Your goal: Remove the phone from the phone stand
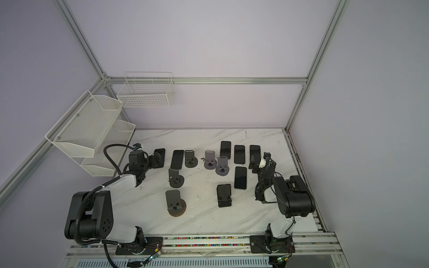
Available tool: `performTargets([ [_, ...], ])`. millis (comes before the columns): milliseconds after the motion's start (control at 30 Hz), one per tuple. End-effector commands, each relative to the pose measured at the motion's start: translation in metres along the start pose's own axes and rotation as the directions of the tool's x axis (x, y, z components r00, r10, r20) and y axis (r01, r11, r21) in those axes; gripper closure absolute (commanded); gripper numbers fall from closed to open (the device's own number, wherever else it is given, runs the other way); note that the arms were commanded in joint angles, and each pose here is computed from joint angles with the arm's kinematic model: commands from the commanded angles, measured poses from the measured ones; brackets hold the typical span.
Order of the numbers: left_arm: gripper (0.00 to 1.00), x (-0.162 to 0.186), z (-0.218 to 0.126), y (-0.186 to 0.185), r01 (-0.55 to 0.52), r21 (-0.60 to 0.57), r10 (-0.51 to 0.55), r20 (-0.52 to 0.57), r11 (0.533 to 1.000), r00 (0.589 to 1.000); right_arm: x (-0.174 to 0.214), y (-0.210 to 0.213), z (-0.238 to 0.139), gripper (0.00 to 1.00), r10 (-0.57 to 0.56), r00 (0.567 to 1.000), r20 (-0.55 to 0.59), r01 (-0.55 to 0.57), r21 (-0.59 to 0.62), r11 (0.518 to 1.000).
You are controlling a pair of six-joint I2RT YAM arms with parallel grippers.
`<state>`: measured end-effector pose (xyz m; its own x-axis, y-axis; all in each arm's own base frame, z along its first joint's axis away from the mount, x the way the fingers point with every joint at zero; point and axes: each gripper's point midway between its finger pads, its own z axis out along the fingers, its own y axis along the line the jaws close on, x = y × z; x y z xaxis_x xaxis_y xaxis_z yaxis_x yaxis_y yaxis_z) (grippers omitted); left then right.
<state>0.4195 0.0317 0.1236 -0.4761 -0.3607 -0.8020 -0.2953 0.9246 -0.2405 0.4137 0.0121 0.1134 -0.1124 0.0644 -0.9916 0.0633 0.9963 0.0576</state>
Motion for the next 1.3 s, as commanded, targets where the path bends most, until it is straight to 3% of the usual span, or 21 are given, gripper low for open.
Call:
performTargets([
  [0, 0.0, -0.012, -0.001, 0.004, -0.066, -0.029, 0.067, 0.024, 0.997, 0.997, -0.026, 0.007, 0.011, 0.02, -0.029, 0.997, 0.076, 0.031, -0.032, 0.999],
  [133, 0.0, -0.013, -0.007, 0.015, -0.134, -0.085, 0.139, 0.058, 0.987, 0.989, -0.024, -0.003, 0.024, 0.02, -0.001, 0.998, 0.055, -0.001, 0.03, 1.0],
  [200, 0.0, -0.012, -0.01, 0.013, -0.227, -0.069, 0.234, 0.106, 0.971, 0.966, -0.023, -0.003, 0.024, 0.02, -0.008, 0.999, 0.047, 0.007, 0.033, 0.999],
  [267, 0.0, -0.017, -0.02, 0.003, -0.314, -0.025, 0.311, 0.228, 0.949, 0.923, -0.024, -0.003, 0.024, 0.03, -0.007, 0.998, 0.056, 0.005, 0.034, 0.999],
  [333, 0.0, -0.013, -0.021, 0.007, -0.297, -0.033, 0.292, 0.299, 0.954, 0.908, -0.024, -0.003, 0.024, 0.03, -0.008, 0.999, 0.051, 0.006, 0.035, 0.999],
  [467, 0.01, 0.008, -0.005, 0.0, -0.349, 0.022, 0.328, 0.289, 0.937, 0.899, -0.024, -0.004, 0.024, 0.03, -0.008, 0.999, 0.053, 0.006, 0.038, 0.999],
  [700, 0.0, 0.019, -0.004, 0.005, -0.342, 0.019, 0.322, 0.292, 0.939, 0.901, -0.024, -0.004, 0.024, 0.03, -0.008, 0.999, 0.053, 0.006, 0.039, 0.999],
  [1267, 0.0, 0.02, -0.006, 0.003, -0.359, 0.026, 0.333, 0.314, 0.933, 0.889, -0.024, -0.005, 0.024, 0.03, -0.008, 0.999, 0.053, 0.006, 0.045, 0.999],
])
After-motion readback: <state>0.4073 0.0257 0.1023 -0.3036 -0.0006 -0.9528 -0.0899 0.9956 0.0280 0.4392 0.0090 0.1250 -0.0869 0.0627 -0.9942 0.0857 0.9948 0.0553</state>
